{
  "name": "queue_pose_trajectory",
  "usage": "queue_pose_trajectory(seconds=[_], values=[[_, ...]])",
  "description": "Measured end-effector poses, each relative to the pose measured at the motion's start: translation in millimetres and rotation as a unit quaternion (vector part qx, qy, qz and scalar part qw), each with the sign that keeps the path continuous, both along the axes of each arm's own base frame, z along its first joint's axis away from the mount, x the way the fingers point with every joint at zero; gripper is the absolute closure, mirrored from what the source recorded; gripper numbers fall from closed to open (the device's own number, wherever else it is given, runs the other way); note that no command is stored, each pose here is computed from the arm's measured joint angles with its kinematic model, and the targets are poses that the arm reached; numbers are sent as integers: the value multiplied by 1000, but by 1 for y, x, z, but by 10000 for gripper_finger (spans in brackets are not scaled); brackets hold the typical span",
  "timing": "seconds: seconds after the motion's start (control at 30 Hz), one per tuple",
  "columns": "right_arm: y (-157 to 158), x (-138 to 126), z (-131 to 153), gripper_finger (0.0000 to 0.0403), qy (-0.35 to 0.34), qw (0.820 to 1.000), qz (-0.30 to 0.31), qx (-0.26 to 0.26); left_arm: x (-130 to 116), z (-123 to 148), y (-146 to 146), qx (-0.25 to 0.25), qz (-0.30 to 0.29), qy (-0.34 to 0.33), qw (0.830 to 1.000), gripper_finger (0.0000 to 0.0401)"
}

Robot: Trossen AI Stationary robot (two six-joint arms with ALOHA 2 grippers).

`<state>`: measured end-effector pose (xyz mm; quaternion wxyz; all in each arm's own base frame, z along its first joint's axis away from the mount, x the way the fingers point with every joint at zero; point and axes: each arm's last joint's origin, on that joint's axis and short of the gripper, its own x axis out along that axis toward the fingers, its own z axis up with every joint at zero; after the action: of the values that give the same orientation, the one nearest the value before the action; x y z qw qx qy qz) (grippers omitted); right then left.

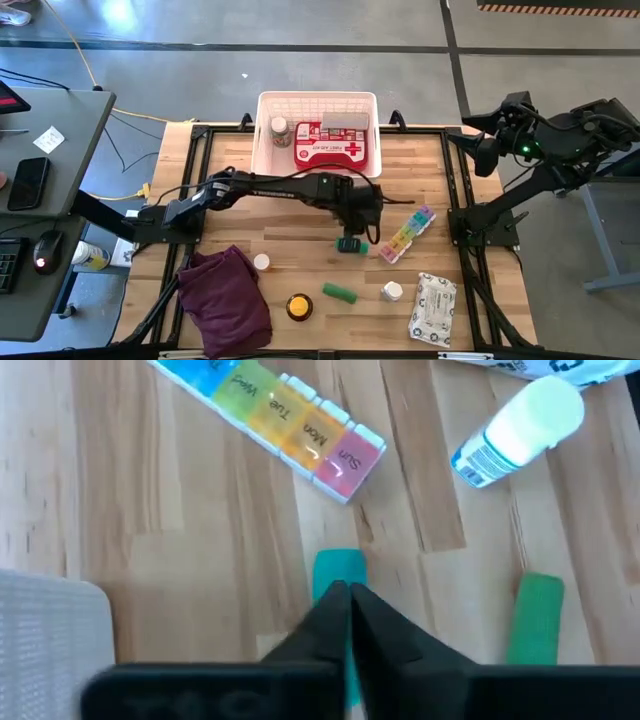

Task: Pick & place medical supplies in basket/bin
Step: Put the blue bandage into the white bin

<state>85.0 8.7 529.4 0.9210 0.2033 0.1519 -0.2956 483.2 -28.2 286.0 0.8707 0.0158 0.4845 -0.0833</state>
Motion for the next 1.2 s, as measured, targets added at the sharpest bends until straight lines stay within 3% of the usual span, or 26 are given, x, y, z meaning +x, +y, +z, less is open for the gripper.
queue_pose_trajectory(seconds=[0.3,0.43,0.53,0.67,0.83,1.07,1.2], values=[[1,0,-1,98,4,1000,11,7,6,-50,-1,-4,7,60,998,115],[1,0,-1,98,10,1000,19,11,10,-72,-6,-50,-1,92,995,58],[1,0,-1,98,11,1000,23,14,14,-90,-14,-46,-10,103,994,39],[2,0,-2,98,14,999,34,21,17,-110,-17,-17,1,119,993,39],[3,0,-2,98,16,998,51,40,19,-127,-13,2,35,141,989,72],[4,1,-3,98,19,996,68,54,17,-124,-12,12,55,151,987,168],[4,1,-3,98,18,997,63,50,17,-107,-14,-2,50,154,987,237]])
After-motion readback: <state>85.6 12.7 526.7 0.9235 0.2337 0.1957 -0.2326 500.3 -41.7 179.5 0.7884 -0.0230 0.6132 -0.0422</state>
